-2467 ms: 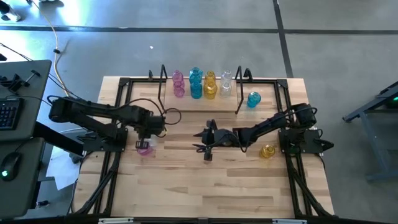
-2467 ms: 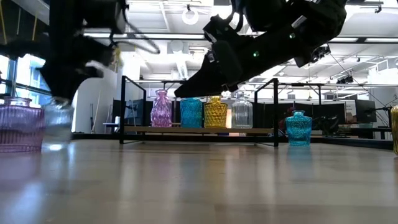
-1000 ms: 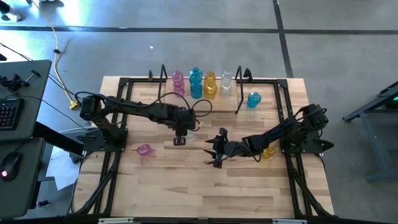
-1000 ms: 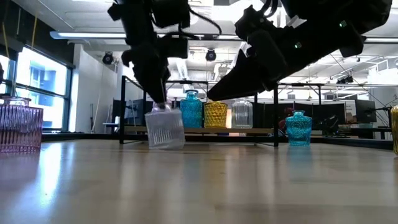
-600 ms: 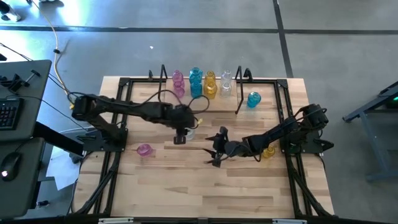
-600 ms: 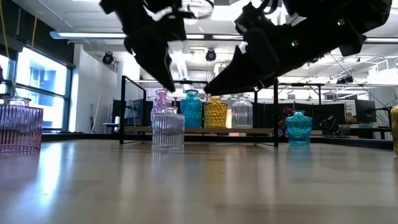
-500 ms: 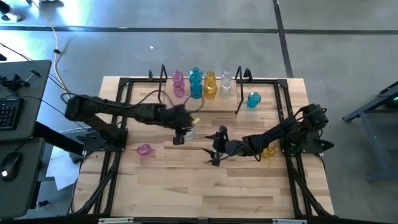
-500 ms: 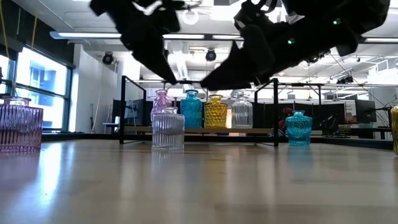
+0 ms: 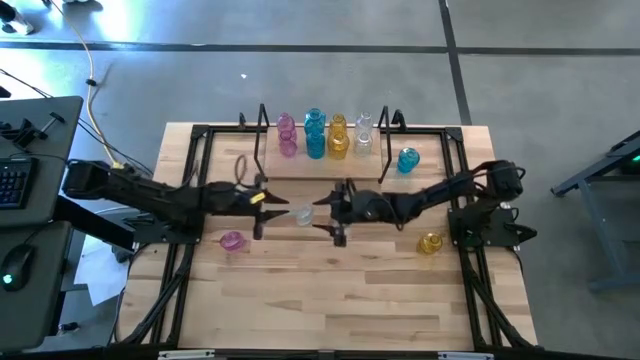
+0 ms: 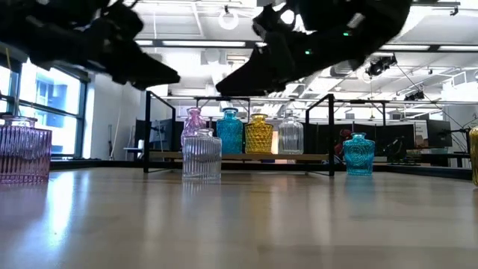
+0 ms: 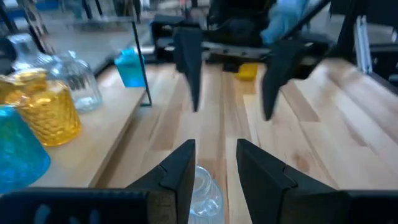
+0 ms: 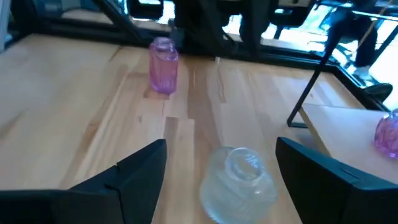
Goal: Sort vases onto shelf
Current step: Put the transparent vase on the shelf aligned with the other transparent vase
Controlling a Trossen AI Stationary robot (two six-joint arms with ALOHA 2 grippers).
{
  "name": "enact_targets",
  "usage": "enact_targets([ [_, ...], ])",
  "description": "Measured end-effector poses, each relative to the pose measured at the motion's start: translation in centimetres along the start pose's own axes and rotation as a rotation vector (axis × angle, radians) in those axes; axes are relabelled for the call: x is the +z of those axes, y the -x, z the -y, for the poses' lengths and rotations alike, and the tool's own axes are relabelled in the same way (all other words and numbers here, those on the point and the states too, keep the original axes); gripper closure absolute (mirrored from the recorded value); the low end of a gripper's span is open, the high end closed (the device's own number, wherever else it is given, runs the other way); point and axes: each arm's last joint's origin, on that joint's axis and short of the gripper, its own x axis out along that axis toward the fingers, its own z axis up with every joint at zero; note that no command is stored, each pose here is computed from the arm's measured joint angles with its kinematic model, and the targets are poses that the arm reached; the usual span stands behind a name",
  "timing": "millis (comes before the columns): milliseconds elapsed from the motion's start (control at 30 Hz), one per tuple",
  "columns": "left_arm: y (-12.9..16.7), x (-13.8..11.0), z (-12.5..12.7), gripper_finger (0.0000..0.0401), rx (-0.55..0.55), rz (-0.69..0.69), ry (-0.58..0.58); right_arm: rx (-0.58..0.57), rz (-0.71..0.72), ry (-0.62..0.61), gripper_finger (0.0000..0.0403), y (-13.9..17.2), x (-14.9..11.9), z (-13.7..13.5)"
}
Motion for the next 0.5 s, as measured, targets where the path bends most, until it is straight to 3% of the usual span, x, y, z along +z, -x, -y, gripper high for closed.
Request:
enact_targets([
  [233, 1.9, -1.4, -0.1, 0.0296, 0.009, 0.102, 0.005, 0.093, -0.077, 0.024, 0.0116, -1.2, 1.3, 3.7],
  [500, 2.2, -1.2, -0.2, 0.0296, 0.012, 0.126, -0.033, 0.137, -0.147, 0.035, 0.0116, -4.2, 0.1, 5.1],
])
